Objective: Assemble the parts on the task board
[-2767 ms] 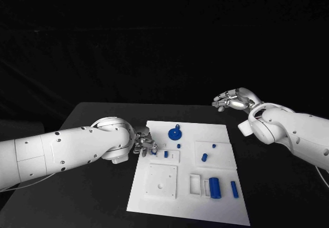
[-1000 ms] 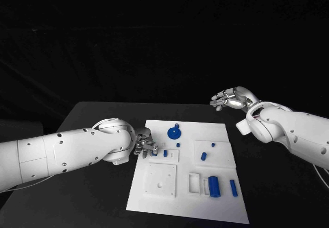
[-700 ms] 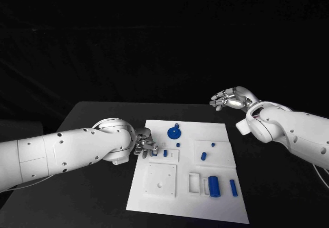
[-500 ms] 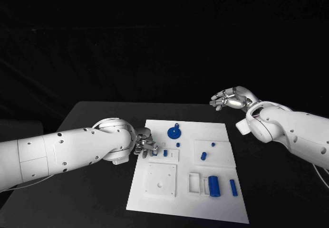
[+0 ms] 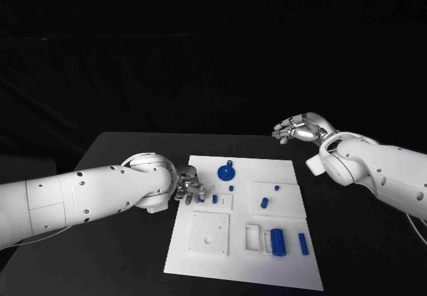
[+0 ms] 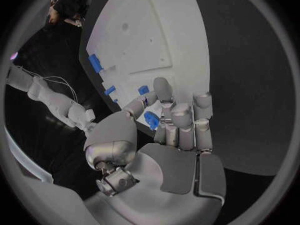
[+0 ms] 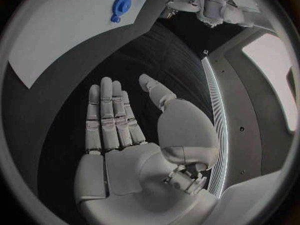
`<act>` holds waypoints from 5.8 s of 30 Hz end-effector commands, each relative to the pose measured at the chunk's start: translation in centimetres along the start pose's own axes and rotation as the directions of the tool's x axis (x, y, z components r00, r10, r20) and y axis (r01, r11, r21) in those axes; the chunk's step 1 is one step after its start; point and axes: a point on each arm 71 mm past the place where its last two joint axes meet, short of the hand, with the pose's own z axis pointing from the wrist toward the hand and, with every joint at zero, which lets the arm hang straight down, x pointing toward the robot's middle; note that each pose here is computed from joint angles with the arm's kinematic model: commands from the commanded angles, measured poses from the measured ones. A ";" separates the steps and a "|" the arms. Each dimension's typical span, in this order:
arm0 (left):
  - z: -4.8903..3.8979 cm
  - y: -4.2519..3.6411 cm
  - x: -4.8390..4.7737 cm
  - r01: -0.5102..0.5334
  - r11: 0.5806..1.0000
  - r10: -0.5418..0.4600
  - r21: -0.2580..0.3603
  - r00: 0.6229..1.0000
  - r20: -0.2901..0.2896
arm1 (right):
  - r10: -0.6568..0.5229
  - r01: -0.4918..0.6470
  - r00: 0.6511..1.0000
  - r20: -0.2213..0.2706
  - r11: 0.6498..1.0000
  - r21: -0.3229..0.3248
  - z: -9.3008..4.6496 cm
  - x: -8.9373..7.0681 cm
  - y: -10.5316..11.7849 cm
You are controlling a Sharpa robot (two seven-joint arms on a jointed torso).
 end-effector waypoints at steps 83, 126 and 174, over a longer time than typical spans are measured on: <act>0.78 -0.48 0.82 -0.023 1.000 0.023 0.003 0.989 -0.145 | -0.001 0.001 1.000 -0.014 1.000 -0.015 0.0 0.2 0.2; 0.71 -0.22 0.59 -0.017 1.000 0.017 0.002 0.993 -0.115 | -0.002 0.001 1.000 -0.013 1.000 -0.012 -0.1 0.1 0.2; 0.05 -5.32 -3.95 -0.278 0.800 0.024 0.532 0.901 0.434 | 0.003 -0.003 1.000 -0.005 1.000 -0.008 0.1 0.0 0.1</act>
